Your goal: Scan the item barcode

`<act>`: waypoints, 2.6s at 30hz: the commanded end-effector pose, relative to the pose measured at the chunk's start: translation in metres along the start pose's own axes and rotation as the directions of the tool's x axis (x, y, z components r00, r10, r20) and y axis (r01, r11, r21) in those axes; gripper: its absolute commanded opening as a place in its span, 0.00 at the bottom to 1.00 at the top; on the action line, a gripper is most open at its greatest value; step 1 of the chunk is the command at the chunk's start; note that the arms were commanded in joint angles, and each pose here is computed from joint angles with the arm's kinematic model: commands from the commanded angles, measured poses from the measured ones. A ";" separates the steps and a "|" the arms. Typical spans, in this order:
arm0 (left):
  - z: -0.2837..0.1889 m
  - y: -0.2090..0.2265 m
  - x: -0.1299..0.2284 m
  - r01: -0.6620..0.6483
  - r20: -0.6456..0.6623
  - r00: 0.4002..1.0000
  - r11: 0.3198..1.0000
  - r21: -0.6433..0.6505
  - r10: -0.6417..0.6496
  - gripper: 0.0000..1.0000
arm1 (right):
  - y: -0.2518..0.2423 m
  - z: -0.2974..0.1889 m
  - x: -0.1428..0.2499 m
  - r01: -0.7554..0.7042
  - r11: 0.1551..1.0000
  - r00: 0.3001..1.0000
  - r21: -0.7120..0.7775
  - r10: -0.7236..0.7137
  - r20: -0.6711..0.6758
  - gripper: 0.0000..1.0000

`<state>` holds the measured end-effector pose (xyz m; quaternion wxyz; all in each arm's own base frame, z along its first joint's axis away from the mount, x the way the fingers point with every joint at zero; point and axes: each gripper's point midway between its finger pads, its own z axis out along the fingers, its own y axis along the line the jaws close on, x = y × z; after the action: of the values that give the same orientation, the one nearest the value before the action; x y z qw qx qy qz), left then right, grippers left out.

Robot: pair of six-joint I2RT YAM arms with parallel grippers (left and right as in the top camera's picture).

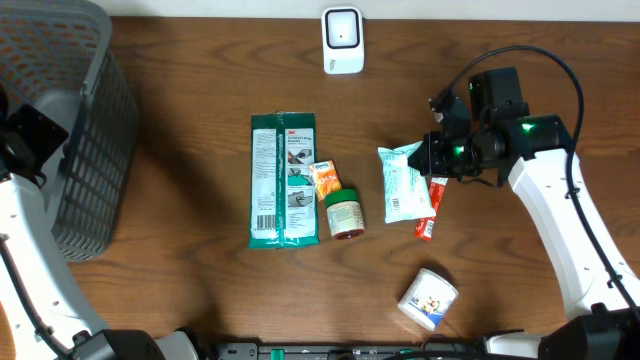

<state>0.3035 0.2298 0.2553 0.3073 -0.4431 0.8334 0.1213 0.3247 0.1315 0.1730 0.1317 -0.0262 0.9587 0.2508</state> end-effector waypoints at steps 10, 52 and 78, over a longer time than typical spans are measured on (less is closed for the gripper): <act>0.000 0.001 -0.004 -0.009 0.007 1.000 1.000 -0.006 0.009 0.93 | 0.006 -0.012 -0.007 0.015 1.000 0.999 -0.022 -0.014 0.038 0.01; 0.000 0.001 -0.004 -0.009 0.007 1.000 1.000 -0.006 0.009 0.93 | 0.050 -0.061 -0.103 0.182 0.960 0.903 0.211 -0.248 0.350 0.01; 0.000 0.001 -0.004 -0.009 0.007 1.000 1.000 -0.006 0.009 0.93 | 0.147 0.037 -0.277 0.457 0.169 0.427 0.873 -0.903 -0.048 0.01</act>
<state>0.3034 0.2299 0.2553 0.3073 -0.4433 0.8333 0.1214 0.5704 0.2812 0.2986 0.4928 -0.3219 0.7854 -0.1916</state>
